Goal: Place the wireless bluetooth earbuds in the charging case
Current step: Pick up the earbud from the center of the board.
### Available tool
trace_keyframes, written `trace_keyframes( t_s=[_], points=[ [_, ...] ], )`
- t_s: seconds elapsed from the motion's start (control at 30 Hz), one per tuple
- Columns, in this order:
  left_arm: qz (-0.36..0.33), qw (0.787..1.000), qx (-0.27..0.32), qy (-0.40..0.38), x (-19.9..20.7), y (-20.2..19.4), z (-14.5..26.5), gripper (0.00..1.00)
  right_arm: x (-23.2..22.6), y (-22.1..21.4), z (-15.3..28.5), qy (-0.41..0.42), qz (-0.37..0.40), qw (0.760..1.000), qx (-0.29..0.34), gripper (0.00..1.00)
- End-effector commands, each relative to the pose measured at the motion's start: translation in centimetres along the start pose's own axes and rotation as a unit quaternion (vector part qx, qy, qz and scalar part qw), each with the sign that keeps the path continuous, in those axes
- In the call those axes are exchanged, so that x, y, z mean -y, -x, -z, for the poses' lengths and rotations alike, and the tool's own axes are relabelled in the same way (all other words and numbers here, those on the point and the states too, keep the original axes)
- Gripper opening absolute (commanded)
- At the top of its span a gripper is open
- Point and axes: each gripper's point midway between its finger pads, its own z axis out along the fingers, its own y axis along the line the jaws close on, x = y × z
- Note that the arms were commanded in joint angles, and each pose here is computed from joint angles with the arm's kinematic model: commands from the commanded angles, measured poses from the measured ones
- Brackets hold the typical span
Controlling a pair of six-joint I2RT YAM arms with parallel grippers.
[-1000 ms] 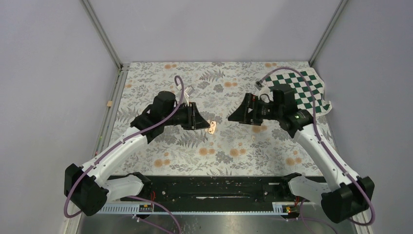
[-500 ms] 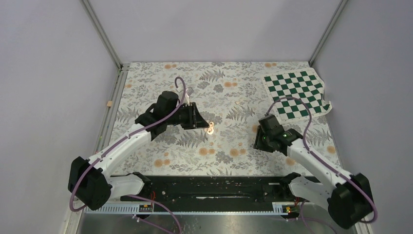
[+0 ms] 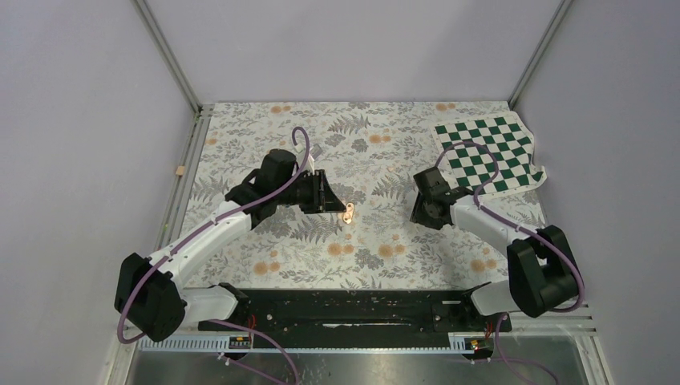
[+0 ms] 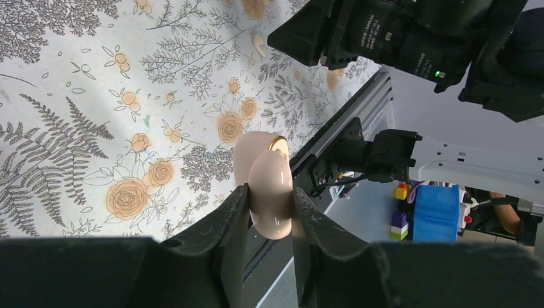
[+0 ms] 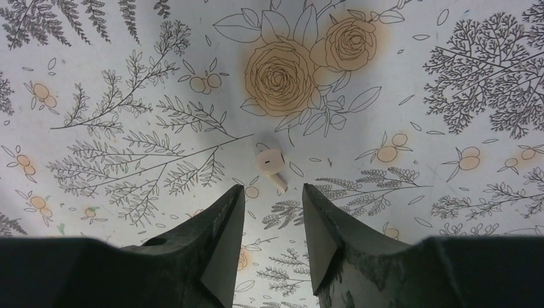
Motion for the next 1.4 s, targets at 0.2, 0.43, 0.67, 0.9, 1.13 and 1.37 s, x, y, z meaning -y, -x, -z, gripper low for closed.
trace_keyframes(
  t_s=[0.2, 0.43, 0.67, 0.9, 1.13, 1.37],
  points=[
    [-0.030, 0.999, 0.019, -0.034, 2.0, 1.6, 0.5, 0.16, -1.6, 2.0, -1.7, 0.005, -0.033, 0.999, 0.001, 0.46],
    [-0.029, 0.999, 0.017, -0.037, 2.0, 1.5, 0.5, 0.16, -1.2, 1.1, -2.7, -0.012, -0.038, 0.999, -0.017, 0.42],
    [-0.027, 0.999, 0.017, -0.039, 2.0, 1.4, 0.4, 0.16, -0.9, 0.8, -3.2, -0.020, -0.038, 0.999, -0.022, 0.41],
    [-0.026, 0.999, 0.018, -0.039, 2.0, 1.4, 0.5, 0.16, -1.0, 0.4, -3.6, -0.018, -0.036, 0.999, -0.030, 0.38],
    [-0.026, 0.999, 0.018, -0.038, 1.9, 1.3, 0.5, 0.16, -1.1, 0.9, -2.9, -0.008, -0.033, 0.999, -0.019, 0.19],
    [-0.037, 0.999, -0.013, -0.038, 1.8, 1.2, 0.2, 0.17, -2.2, 2.4, 0.4, 0.045, -0.041, 0.998, 0.010, 0.14]
  ],
)
